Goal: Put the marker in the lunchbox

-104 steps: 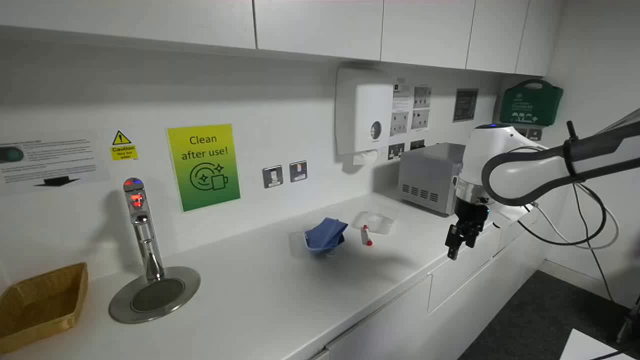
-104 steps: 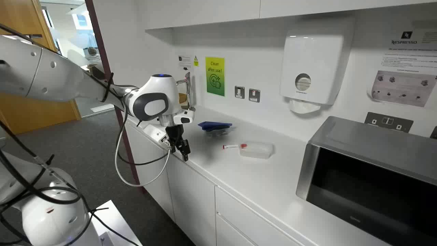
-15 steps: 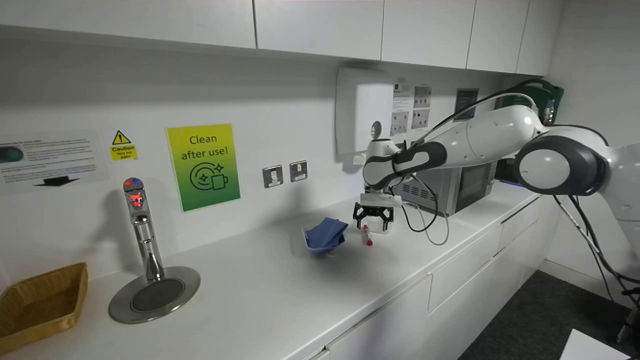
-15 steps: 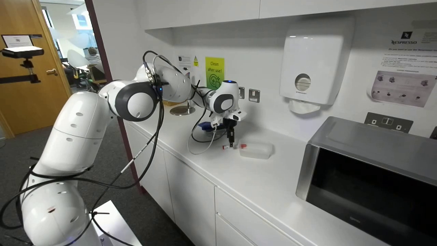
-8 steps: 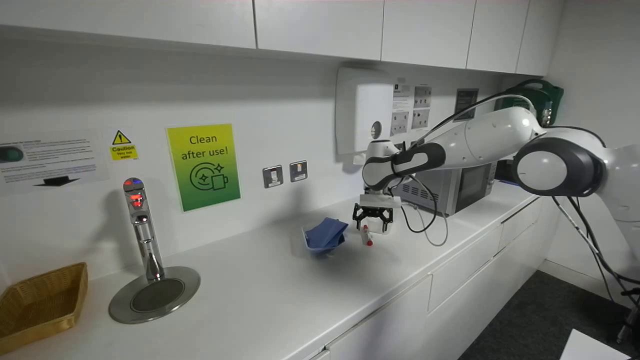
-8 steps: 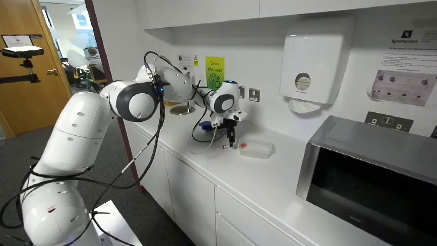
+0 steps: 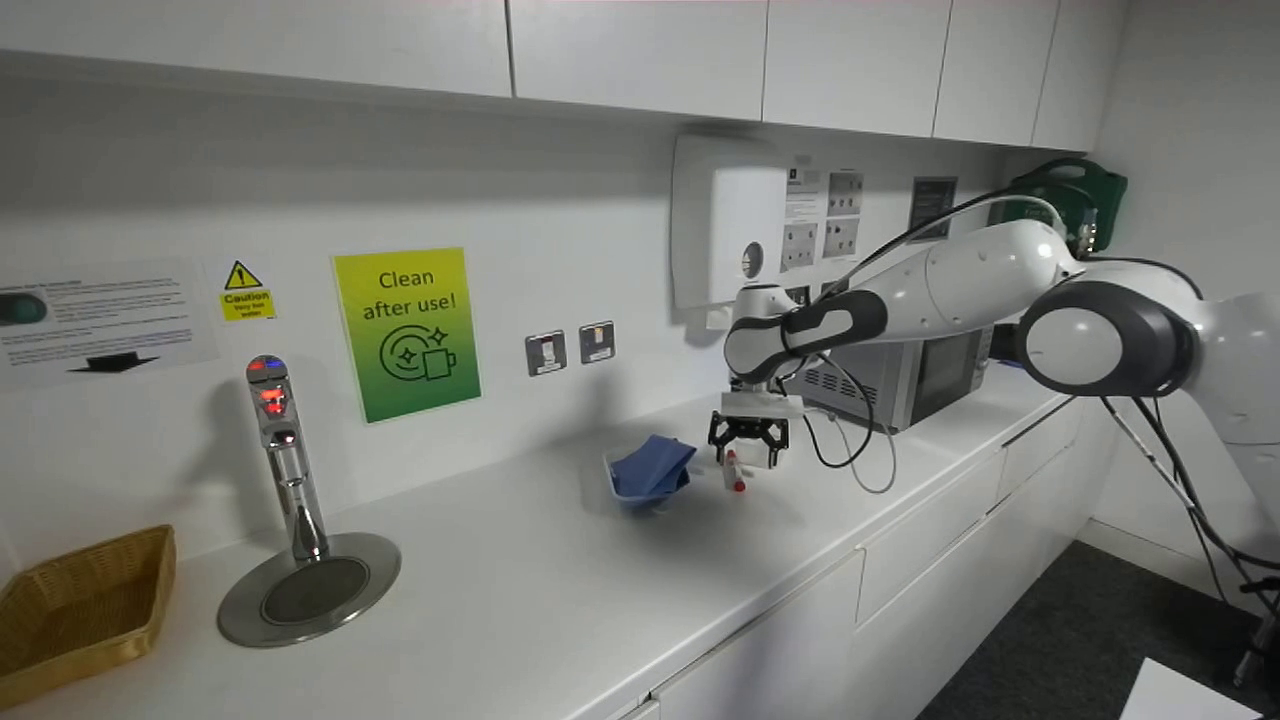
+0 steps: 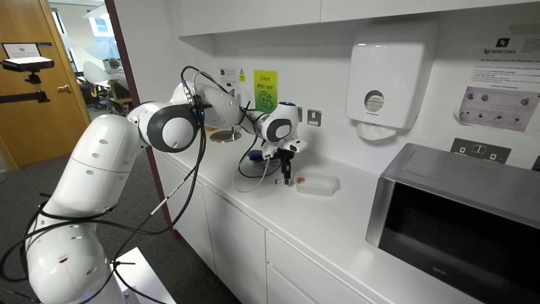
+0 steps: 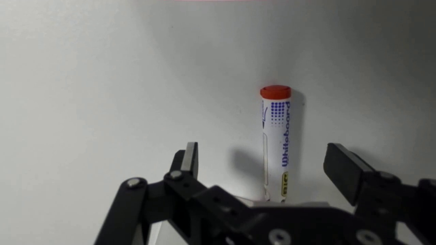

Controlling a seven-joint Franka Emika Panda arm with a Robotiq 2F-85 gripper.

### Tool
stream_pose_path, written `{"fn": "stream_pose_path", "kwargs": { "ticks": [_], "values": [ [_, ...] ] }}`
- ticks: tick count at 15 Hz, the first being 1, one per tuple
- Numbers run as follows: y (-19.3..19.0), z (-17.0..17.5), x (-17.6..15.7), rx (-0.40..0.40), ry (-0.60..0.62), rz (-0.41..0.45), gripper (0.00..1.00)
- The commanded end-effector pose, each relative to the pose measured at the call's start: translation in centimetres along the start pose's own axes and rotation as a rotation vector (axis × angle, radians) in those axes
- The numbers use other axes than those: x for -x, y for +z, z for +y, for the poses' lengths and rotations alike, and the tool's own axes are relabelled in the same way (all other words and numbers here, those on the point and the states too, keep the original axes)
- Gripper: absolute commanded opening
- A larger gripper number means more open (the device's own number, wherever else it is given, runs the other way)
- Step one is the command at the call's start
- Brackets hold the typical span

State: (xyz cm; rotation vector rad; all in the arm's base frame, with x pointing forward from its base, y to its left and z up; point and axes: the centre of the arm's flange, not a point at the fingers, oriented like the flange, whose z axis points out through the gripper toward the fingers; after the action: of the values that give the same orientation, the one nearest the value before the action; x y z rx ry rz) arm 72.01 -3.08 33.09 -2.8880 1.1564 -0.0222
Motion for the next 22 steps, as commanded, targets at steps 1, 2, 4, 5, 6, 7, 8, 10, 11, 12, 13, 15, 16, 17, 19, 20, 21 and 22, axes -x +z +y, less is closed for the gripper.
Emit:
{"fn": "stream_pose_path", "kwargs": {
  "ticks": [1,2,4,5,6,7,8,10,11,12,13,15,16,17,19,20,21,22],
  "values": [
    [-0.8,0.1,-1.3,-0.004,-0.012,-0.027,1.0],
    [-0.7,0.1,-1.3,-0.003,-0.011,-0.028,1.0],
    [-0.6,0.1,-1.4,0.001,-0.012,-0.029,1.0],
    [-0.5,0.1,-1.4,0.012,-0.012,-0.025,1.0],
    [-0.4,0.0,-1.4,0.018,-0.012,-0.024,1.0],
    [-0.3,-0.1,-1.4,0.02,-0.014,-0.024,1.0],
    [-0.2,-0.2,-1.5,0.021,-0.015,-0.025,1.0],
    [-0.1,-0.4,-1.4,0.023,-0.018,-0.027,1.0],
    [-0.1,-0.5,-1.4,0.023,-0.019,-0.027,1.0],
    [-0.2,-0.5,-1.4,0.024,-0.02,-0.028,1.0],
    [-0.3,-0.6,-1.4,0.025,-0.022,-0.029,1.0],
    [-0.4,-0.8,-1.3,0.026,-0.024,-0.03,1.0],
    [-0.5,-0.8,-1.4,0.027,-0.024,-0.03,1.0],
    [-0.5,-0.9,-1.3,0.027,-0.025,-0.03,1.0],
    [-0.4,-1.1,-1.3,0.029,-0.029,-0.03,1.0],
    [-0.3,-1.2,-1.3,0.03,-0.032,-0.03,1.0],
    [-0.2,-1.3,-1.3,0.032,-0.033,-0.03,1.0],
    [-0.1,-1.3,-1.4,0.032,-0.034,-0.03,1.0]
  ]
}}
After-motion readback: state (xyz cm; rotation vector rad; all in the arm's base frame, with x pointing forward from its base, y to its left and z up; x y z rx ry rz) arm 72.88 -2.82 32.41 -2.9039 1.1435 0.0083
